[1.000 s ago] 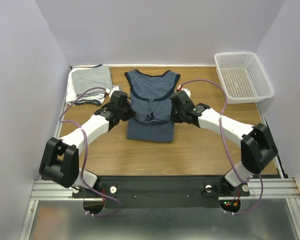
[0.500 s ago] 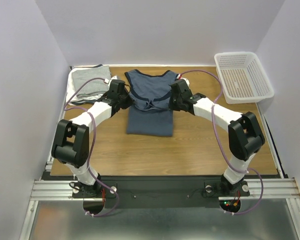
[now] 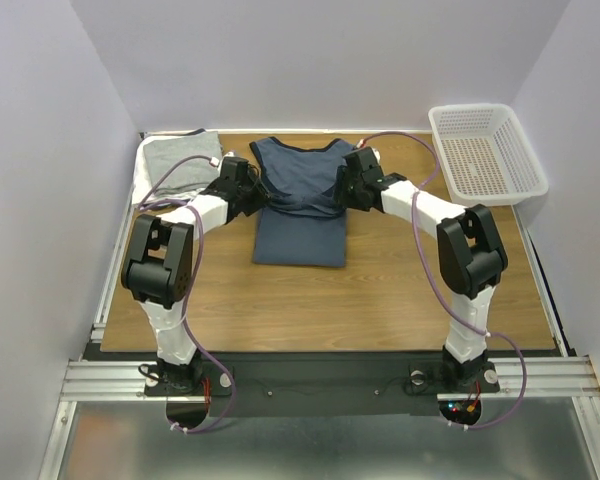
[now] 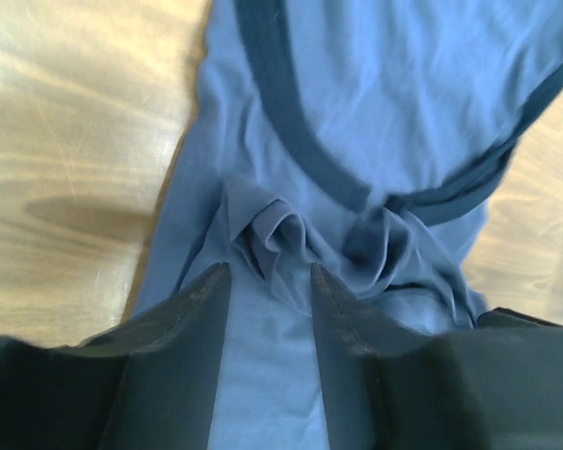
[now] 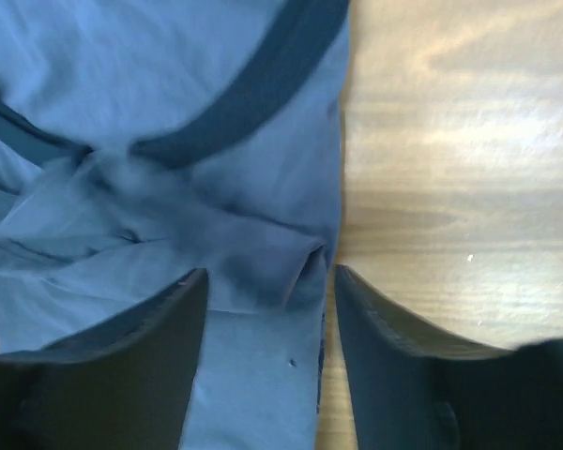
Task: Fold and stack the tank tops
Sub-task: Fold the tank top
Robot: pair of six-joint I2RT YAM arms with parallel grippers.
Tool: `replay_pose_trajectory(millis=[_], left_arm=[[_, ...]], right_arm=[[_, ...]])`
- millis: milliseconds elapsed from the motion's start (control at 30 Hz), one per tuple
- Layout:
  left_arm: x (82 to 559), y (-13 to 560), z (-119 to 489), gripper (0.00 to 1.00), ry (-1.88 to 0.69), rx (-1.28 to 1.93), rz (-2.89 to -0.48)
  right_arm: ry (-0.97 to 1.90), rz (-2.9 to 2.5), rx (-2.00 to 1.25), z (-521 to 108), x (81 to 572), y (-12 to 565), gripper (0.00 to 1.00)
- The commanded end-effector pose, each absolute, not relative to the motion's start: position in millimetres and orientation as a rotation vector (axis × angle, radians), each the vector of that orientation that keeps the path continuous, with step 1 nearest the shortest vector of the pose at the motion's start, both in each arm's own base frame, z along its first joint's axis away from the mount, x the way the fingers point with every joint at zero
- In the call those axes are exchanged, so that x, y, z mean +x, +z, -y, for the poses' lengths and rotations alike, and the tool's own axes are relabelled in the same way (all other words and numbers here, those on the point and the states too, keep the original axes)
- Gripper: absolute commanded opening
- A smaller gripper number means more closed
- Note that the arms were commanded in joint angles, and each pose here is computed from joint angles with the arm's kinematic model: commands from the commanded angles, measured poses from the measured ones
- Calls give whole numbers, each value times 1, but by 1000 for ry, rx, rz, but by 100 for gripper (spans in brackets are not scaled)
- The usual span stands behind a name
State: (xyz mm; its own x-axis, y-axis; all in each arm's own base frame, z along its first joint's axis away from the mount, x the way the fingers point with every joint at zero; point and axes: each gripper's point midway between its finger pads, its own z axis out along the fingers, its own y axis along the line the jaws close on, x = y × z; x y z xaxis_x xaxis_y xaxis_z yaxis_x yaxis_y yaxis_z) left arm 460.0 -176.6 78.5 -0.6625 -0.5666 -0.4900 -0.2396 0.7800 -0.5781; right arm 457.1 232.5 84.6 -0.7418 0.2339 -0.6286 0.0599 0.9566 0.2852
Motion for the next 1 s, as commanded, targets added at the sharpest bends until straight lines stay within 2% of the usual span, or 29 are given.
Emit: replay_pose_trajectory(millis=[0,167,267,333,367,467,567,633,967], left_arm=[[483,158,173,57,-704,-535,-2077],[473,179,164,58,-701,-546,-2037],[458,176,166,52,-730,-556,-2053],[446,173,174,45,-759,-541,-2074],[434,158,176,40,-751,-547,-2111],[410,138,189,34,-772,-545,-2160],[402,126,203,29,-803,-524,-2172],[406,119,214,25,-860,-500,-2179],[490,111,237,23,-883,-511,-2160]], right_arm=[[381,-2250,180,-242,483,137,68],[403,-2237,166,-239,472,150,65],[425,-2254,140,-244,460,148,60],[429,-2276,107,-251,449,140,57],[430,-2281,100,-253,447,138,57],[444,-2305,62,-268,435,129,56],[445,-2339,49,-276,435,112,48],[446,-2368,45,-280,436,98,44],[395,-2443,94,-264,414,63,43]])
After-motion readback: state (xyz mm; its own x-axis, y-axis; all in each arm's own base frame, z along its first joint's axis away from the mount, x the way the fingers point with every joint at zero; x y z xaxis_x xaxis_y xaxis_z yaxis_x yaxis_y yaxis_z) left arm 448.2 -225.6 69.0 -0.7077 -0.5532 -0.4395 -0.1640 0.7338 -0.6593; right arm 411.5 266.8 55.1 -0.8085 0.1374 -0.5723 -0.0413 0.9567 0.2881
